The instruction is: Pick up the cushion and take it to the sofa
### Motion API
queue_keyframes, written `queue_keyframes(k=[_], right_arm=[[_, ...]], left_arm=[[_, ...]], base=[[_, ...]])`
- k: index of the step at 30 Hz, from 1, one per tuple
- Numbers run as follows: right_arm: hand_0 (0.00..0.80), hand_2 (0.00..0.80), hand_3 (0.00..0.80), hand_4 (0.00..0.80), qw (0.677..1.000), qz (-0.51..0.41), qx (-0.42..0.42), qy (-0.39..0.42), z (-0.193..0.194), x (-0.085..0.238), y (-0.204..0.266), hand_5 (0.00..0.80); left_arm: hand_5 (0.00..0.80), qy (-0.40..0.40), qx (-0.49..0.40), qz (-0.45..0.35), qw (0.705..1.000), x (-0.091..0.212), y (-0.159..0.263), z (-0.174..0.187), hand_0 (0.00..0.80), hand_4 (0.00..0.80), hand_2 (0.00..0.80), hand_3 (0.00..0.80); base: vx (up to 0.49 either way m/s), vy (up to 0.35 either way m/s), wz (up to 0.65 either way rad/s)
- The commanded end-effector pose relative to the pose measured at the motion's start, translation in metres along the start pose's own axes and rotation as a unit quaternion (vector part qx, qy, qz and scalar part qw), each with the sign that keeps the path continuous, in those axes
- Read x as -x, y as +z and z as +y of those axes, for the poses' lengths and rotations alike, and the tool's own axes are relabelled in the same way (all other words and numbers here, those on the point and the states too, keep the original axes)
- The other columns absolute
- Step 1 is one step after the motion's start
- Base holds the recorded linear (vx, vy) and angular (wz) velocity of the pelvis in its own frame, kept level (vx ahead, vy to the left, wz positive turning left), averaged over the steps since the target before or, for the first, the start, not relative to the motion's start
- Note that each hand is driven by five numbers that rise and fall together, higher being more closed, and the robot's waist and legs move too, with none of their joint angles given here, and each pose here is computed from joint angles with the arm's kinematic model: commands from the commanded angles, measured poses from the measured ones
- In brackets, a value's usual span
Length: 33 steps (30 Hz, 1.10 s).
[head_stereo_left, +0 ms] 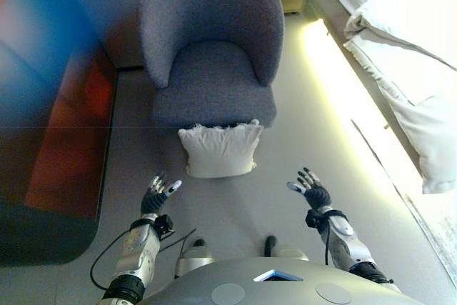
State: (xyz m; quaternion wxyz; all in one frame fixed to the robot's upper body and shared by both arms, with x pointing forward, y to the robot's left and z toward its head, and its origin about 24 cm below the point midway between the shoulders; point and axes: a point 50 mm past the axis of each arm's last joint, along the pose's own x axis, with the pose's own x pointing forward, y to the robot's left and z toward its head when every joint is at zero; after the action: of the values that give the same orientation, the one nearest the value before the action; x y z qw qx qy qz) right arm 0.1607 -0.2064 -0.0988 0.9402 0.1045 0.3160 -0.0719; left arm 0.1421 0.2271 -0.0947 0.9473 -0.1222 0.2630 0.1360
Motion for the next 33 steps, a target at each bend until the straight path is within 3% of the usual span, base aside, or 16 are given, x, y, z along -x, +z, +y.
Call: queue_keyframes(k=[1, 9, 17, 23, 33], right_arm=[[0.000, 0.000, 0.000, 0.000, 0.996, -0.043, 0.003, 0.079, 0.029, -0.009, 0.026, 0.000], [0.000, 0.000, 0.000, 0.000, 0.995, -0.026, -0.063, 0.071, 0.033, -0.009, 0.022, 0.000], [0.000, 0.000, 0.000, 0.000, 0.996, -0.034, -0.064, 0.053, 0.024, 0.003, 0.013, 0.000], [0.000, 0.000, 0.000, 0.000, 0.995, -0.030, -0.078, 0.053, 0.015, -0.001, 0.018, 0.000], [0.000, 0.000, 0.000, 0.000, 0.997, 0.008, -0.065, 0.031, 0.006, 0.006, 0.003, 0.000]], left_arm=[[0.000, -0.025, 0.013, -0.055, 0.998, -0.006, 0.019, -0.005, 0.000, 0.000, 0.000, 0.000], [0.000, -0.045, 0.026, -0.065, 0.997, -0.006, 0.030, 0.000, 0.000, 0.000, 0.000, 0.000], [0.000, -0.063, 0.032, -0.087, 0.994, -0.011, 0.055, 0.002, 0.000, 0.000, 0.000, 0.000], [0.000, -0.077, 0.025, -0.109, 0.991, -0.011, 0.064, -0.008, 0.000, 0.000, 0.000, 0.000], [0.000, -0.082, 0.025, -0.075, 0.993, 0.001, 0.042, -0.018, 0.000, 0.000, 0.000, 0.000]], base=[[0.060, 0.071, -0.13], [0.047, 0.129, -0.04], [0.088, 0.164, 0.31], [0.377, -0.136, 0.13], [0.533, -0.125, 0.29]])
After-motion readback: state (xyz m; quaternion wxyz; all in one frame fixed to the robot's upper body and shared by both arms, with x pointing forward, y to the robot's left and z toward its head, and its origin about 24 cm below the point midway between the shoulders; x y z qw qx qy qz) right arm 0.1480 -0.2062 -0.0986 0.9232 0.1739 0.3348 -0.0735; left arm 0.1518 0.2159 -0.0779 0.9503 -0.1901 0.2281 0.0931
